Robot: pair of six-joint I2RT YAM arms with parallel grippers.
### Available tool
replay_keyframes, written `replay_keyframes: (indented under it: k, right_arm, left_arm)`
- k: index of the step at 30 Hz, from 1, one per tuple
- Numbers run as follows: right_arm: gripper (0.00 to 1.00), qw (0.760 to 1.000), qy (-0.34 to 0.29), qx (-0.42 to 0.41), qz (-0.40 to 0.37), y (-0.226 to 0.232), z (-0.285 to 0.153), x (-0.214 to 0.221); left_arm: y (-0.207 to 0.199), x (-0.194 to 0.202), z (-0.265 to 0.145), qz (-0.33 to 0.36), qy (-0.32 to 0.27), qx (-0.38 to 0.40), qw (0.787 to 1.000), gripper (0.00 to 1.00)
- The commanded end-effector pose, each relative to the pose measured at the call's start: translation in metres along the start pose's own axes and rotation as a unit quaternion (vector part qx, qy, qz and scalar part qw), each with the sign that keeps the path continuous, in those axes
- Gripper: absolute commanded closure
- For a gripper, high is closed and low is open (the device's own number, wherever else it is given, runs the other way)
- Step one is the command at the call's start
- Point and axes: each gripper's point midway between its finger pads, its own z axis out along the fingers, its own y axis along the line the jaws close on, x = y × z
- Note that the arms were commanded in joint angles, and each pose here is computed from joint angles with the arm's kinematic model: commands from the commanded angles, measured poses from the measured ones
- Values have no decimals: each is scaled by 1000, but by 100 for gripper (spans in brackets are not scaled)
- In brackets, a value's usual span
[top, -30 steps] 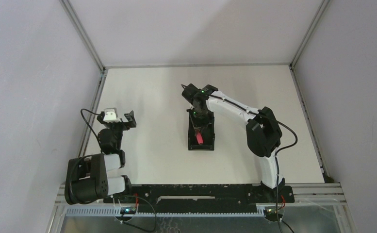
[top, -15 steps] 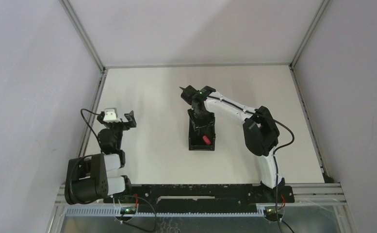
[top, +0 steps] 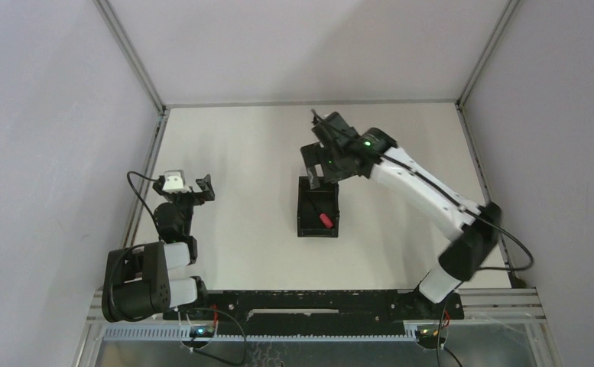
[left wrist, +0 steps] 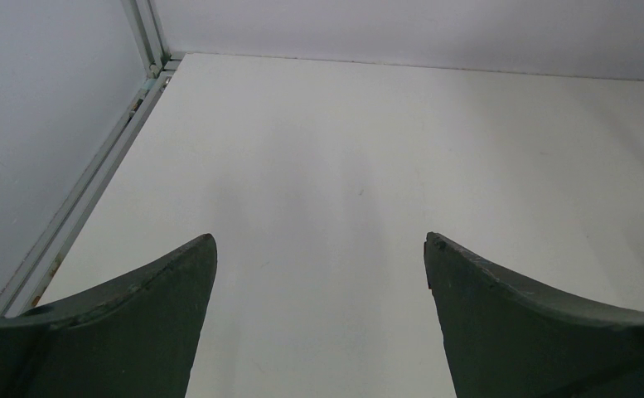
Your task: Put the screwdriver in the bin
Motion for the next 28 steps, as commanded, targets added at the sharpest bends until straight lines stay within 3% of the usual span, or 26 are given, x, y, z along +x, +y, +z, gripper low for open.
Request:
replay_keyframes:
  k: [1, 7, 17, 28]
  right_arm:
    - [0, 995, -97, 26, 11, -38, -26, -18]
    - [0, 982, -161, 29, 99, -95, -24, 7]
    - [0, 960, -175, 78, 206, -160, 15, 89]
    - [0, 952, -201, 98, 210, -171, 31, 111]
  left_arm:
    - [0, -7, 0, 3, -15, 2, 1000, 0]
    - [-1, -8, 0, 3, -16, 3, 1000, 0]
    - [-1, -8, 0, 3, -16, 3, 1000, 0]
    - [-1, -7, 0, 3, -15, 3, 1000, 0]
